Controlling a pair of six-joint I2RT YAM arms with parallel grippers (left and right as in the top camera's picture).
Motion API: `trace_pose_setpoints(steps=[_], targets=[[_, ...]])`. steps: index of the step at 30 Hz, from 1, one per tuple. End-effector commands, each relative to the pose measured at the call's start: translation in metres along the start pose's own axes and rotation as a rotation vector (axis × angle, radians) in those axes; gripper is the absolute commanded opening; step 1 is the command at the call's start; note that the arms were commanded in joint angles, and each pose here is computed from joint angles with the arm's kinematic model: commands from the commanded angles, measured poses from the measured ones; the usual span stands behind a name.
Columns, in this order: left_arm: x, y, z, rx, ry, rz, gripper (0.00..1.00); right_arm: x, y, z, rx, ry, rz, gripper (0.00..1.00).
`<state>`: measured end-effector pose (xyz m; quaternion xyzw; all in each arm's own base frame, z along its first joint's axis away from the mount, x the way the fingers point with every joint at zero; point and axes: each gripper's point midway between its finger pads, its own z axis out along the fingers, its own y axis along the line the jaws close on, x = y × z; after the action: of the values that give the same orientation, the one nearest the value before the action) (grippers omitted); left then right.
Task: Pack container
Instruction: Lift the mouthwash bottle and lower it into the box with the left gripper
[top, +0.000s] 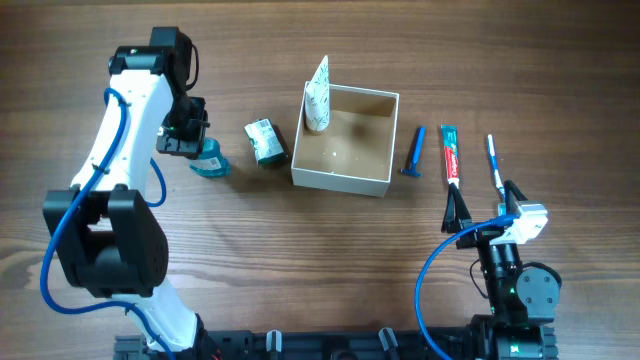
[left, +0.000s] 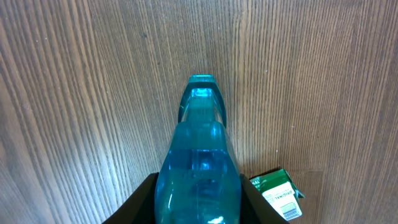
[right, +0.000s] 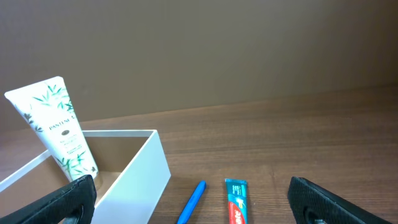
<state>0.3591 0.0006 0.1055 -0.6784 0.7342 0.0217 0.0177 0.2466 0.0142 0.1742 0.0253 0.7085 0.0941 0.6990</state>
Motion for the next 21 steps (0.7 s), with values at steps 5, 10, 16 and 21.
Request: trace_pose_setpoints(steps=[5, 10, 16, 21], targets=[[-0.006, -0.002, -0.017, 0.059, -0.026, 0.041, 0.15, -0.003, -0.001, -0.001, 0.007, -0.015, -0.013, 1.00], [-0.018, -0.010, -0.056, 0.196, -0.102, 0.127, 0.14, -0.003, -0.001, -0.001, 0.007, -0.015, -0.014, 1.00], [-0.026, -0.006, -0.126, 0.417, -0.190, 0.242, 0.14, -0.003, -0.001, -0.001, 0.007, -0.015, -0.014, 1.00], [-0.024, 0.001, -0.193, 0.648, -0.271, 0.350, 0.14, -0.003, -0.001, -0.001, 0.007, -0.015, -0.013, 1.00]])
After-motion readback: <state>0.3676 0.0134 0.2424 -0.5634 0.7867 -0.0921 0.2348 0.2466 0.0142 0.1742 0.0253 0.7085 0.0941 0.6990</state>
